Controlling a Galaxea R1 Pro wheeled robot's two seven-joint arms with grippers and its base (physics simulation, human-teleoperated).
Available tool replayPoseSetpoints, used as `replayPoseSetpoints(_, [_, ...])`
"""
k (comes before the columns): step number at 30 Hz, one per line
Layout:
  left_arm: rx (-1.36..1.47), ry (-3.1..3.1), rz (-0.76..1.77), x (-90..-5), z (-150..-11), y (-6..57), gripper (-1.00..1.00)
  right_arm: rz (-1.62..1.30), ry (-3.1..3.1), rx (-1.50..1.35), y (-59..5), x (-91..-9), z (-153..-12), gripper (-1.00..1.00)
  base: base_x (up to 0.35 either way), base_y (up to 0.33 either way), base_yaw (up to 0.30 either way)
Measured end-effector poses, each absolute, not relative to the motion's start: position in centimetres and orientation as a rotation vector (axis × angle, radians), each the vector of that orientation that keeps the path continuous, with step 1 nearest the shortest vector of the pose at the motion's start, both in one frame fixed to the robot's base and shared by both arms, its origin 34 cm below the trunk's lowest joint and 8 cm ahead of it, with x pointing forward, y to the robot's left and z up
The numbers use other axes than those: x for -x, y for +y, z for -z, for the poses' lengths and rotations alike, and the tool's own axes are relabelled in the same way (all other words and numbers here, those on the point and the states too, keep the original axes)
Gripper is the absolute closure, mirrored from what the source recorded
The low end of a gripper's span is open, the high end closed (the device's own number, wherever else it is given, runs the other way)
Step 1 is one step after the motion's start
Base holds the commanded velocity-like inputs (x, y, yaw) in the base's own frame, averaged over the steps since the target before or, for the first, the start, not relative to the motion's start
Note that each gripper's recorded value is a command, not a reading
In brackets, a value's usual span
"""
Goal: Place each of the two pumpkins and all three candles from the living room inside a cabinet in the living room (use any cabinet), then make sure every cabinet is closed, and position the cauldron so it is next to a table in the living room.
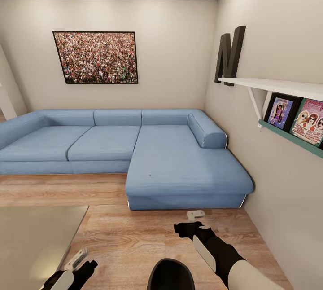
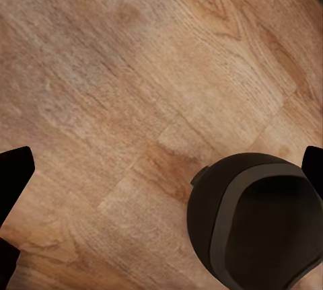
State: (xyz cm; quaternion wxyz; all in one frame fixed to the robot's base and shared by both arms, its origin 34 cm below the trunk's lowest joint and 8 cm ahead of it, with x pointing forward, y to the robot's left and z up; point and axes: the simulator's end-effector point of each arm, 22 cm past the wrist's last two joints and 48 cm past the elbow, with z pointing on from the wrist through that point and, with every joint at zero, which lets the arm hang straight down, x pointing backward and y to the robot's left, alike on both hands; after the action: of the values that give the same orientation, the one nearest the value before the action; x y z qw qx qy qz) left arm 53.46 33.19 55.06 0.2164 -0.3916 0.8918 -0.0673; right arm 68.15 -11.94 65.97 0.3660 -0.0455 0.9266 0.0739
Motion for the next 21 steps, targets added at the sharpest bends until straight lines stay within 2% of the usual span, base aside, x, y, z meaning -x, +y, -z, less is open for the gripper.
replayPoseSetpoints(8, [1.006,2.411,0.388,-55.5,-55.0,30.7,-1.0,-0.191,2.381,0.116,-11.9,-68.1,-64.7,-1.0,0.0,0.0,0.0])
replayPoseSetpoints(21, [1.003,2.406,0.404,-55.6,-55.1,30.5,-1.0,-0.192,2.382,0.116,-11.8,-68.1,-64.7,-1.0,0.0,0.0,0.0])
